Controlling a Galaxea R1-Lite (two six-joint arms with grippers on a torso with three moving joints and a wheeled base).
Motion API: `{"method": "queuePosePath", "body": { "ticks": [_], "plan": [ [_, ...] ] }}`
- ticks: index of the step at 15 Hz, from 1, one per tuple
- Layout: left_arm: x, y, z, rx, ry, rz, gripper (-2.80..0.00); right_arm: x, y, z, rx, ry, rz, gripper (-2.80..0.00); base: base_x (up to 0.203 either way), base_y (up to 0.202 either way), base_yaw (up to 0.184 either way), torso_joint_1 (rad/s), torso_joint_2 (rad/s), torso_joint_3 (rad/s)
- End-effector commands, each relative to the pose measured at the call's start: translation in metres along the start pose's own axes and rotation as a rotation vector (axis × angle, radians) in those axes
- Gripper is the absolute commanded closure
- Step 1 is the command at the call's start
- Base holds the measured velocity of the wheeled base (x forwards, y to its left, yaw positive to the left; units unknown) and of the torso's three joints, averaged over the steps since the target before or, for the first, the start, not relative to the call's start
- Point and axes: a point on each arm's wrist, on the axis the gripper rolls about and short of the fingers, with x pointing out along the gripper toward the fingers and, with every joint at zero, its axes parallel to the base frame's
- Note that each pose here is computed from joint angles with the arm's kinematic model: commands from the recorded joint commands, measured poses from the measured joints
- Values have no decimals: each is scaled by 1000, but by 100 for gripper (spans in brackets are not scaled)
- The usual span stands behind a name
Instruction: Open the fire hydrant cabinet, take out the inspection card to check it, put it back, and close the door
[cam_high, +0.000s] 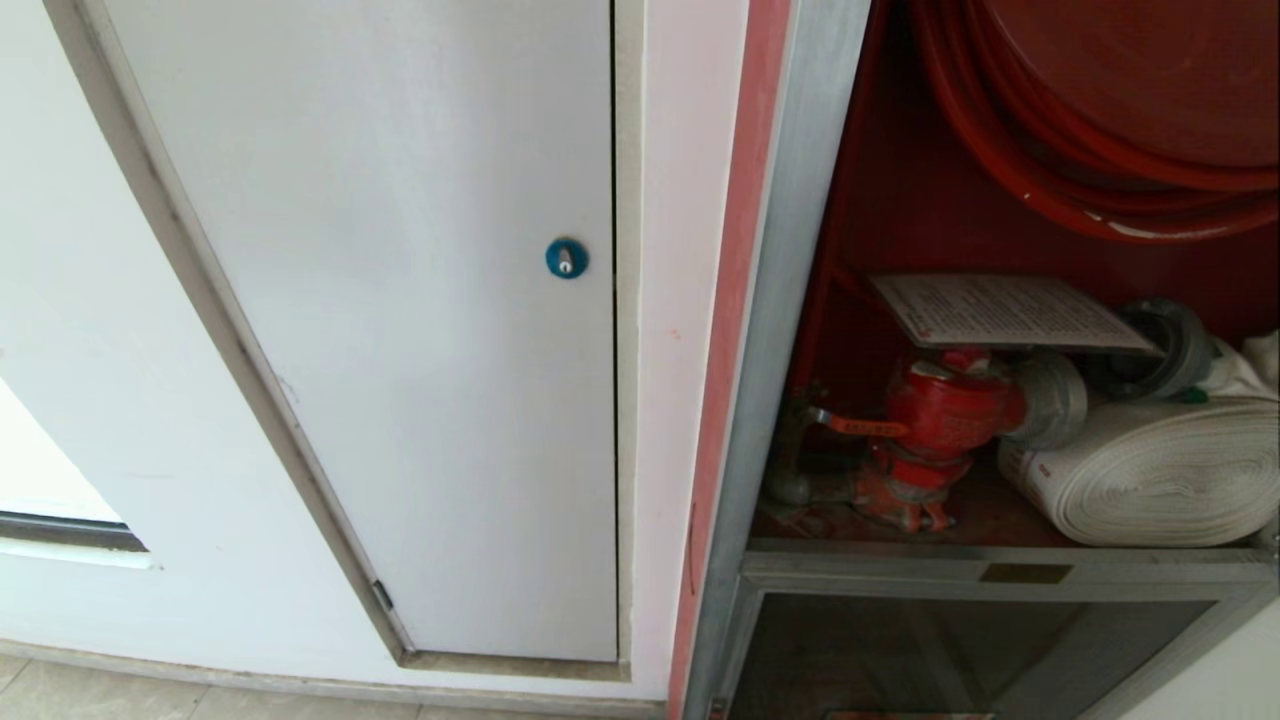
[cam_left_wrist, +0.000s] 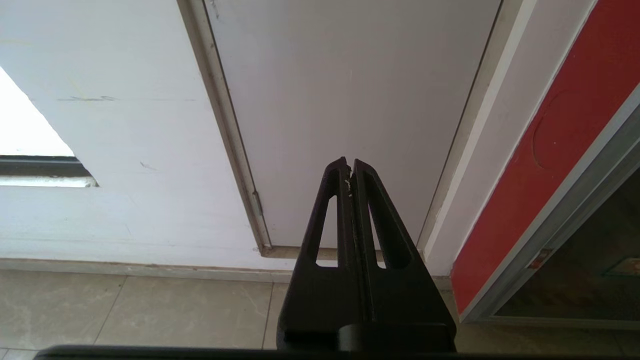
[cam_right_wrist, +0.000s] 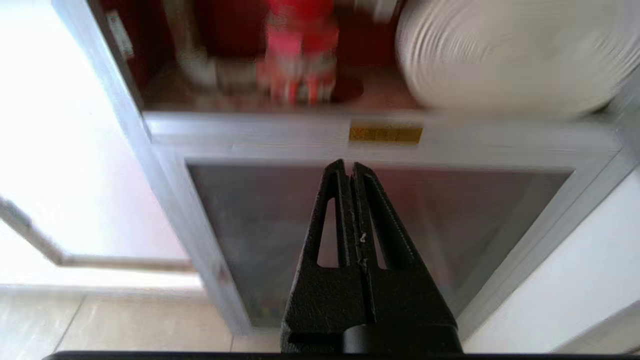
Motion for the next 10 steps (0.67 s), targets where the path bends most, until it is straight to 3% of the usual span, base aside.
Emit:
{"method": "queuePosePath", "body": {
  "ticks": [1, 6, 10],
  "plan": [
    [0, 0, 0, 0, 1, -1, 0, 0, 0, 14, 0, 3, -9, 0, 0, 0, 0, 0, 0, 0],
    [0, 0, 0, 0, 1, -1, 0, 11, 1, 70, -15, 13, -20, 0, 0, 0, 0, 0, 0, 0],
    [0, 0, 0, 0, 1, -1, 0, 34, 2, 98, -174, 87, -14, 0, 0, 0, 0, 0, 0, 0]
  ]
}}
